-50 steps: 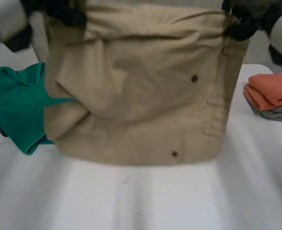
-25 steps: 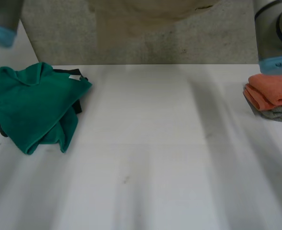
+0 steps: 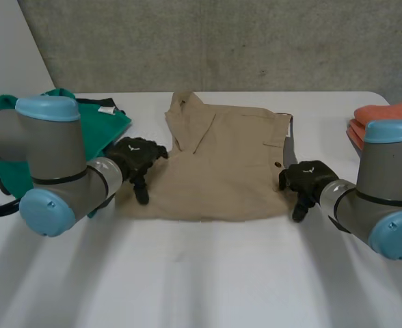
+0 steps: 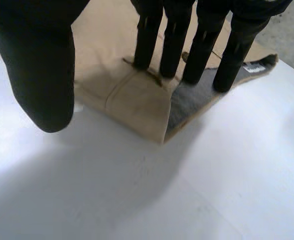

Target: Fold the laundry.

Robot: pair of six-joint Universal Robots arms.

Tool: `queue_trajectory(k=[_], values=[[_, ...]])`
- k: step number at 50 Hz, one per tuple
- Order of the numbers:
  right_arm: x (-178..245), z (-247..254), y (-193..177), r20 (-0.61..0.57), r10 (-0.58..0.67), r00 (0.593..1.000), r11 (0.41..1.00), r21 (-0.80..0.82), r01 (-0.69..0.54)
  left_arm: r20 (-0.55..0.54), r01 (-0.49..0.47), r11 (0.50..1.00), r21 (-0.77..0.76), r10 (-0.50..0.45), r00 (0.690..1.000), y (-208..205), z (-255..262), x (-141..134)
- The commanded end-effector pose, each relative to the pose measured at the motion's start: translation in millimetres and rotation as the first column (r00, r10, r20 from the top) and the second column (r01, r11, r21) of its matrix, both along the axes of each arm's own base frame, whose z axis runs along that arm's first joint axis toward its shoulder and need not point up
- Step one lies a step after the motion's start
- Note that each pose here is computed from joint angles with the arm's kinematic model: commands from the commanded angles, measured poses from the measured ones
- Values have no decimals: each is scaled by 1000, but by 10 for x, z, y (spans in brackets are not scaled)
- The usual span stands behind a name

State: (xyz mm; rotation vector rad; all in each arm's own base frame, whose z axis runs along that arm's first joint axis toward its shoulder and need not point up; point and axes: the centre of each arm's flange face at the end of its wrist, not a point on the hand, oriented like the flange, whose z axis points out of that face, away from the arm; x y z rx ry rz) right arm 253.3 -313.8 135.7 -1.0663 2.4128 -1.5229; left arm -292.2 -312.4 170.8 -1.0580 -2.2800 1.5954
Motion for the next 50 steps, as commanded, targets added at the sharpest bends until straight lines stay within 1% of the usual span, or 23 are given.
queue_trajectory(k=[1,6,10,11,14,15,19,24,27,30,34,39,45,50], values=[[-69,181,99,-1,-58,998,998,-26,58,0,-9,999,-39,9,1000,50,202,110],[-119,253,208,1,-55,998,998,-34,55,-5,-32,998,-55,31,999,123,312,294],[-147,285,304,7,-22,1000,999,-50,23,7,-17,999,-50,17,1000,268,323,418],[-147,286,341,7,2,1000,998,-60,-1,16,-1,999,-46,2,1000,344,311,448],[-152,274,384,0,41,999,996,-80,-41,37,16,999,-31,-15,999,451,264,490],[-142,259,410,-10,73,997,993,-95,-74,53,27,1000,-14,-26,998,523,218,507],[-119,202,447,-41,139,989,982,-119,-143,95,48,998,43,-52,994,660,80,540],[-106,133,447,-77,191,979,971,-127,-200,132,68,992,108,-82,988,752,-54,528],[-91,83,429,-91,220,971,965,-127,-231,142,58,991,120,-75,987,687,-153,529],[-70,59,415,-94,238,967,960,-128,-249,138,48,995,82,-59,989,523,-179,496],[-49,38,411,-91,241,966,960,-123,-251,152,31,998,50,-38,988,349,-221,448],[-13,32,411,-85,247,965,958,-129,-256,180,20,999,33,-25,983,235,-260,360],[32,16,365,-81,240,967,955,-157,-250,226,38,999,-6,-36,973,148,-297,218],[86,-39,295,-93,236,967,950,-186,-250,284,74,995,-62,-53,957,93,-322,93]])
